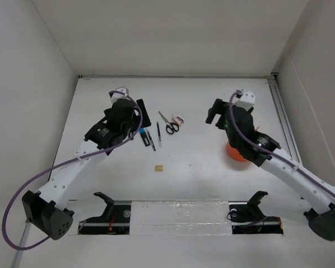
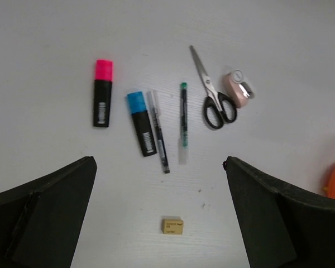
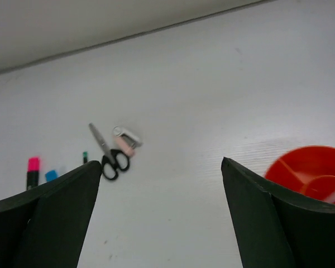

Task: Sort the stationery into containers
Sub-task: Place the stationery into the container, then grab a piece of stationery with the right arm

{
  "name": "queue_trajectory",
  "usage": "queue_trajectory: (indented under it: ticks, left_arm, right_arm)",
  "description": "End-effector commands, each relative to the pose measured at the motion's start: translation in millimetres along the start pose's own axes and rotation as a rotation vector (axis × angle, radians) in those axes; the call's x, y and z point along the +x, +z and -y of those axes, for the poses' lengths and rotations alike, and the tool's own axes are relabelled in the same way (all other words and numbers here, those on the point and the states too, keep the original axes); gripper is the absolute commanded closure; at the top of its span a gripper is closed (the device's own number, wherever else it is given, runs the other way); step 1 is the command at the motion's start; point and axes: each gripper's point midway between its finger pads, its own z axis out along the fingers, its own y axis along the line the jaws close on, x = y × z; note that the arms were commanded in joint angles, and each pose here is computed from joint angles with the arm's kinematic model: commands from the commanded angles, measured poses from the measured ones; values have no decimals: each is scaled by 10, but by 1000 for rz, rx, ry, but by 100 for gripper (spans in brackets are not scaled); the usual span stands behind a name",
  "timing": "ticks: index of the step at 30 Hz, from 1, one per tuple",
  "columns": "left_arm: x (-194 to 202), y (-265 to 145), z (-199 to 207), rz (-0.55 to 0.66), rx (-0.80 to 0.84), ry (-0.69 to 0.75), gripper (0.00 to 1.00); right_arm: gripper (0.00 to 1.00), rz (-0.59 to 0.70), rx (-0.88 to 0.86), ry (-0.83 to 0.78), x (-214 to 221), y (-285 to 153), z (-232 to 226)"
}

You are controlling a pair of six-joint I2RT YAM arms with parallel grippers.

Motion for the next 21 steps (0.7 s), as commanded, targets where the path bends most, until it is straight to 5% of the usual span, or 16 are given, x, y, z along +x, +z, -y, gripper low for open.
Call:
queue_trajectory:
  ticks: [1, 5, 10, 15, 21]
  left_arm:
    - [-260, 27, -483, 79, -234, -144, 1]
    - [-282, 231, -826, 32, -267, -235, 1]
    - [-470, 119, -1447, 114, -495, -322, 1]
    - [-558, -5, -1545, 186, -526, -334, 1]
    - [-553, 0, -1550, 174, -532, -322, 1]
  right_arm:
    - [7, -103, -169, -93, 254, 78, -629]
    - [17, -185, -280, -121, 531, 301, -1251]
    - [25, -292, -388, -153, 836, 596, -1967]
    - [33, -469, -344, -299, 1690, 997, -2215]
    - [38, -528, -367, -334, 2024, 1017, -2357]
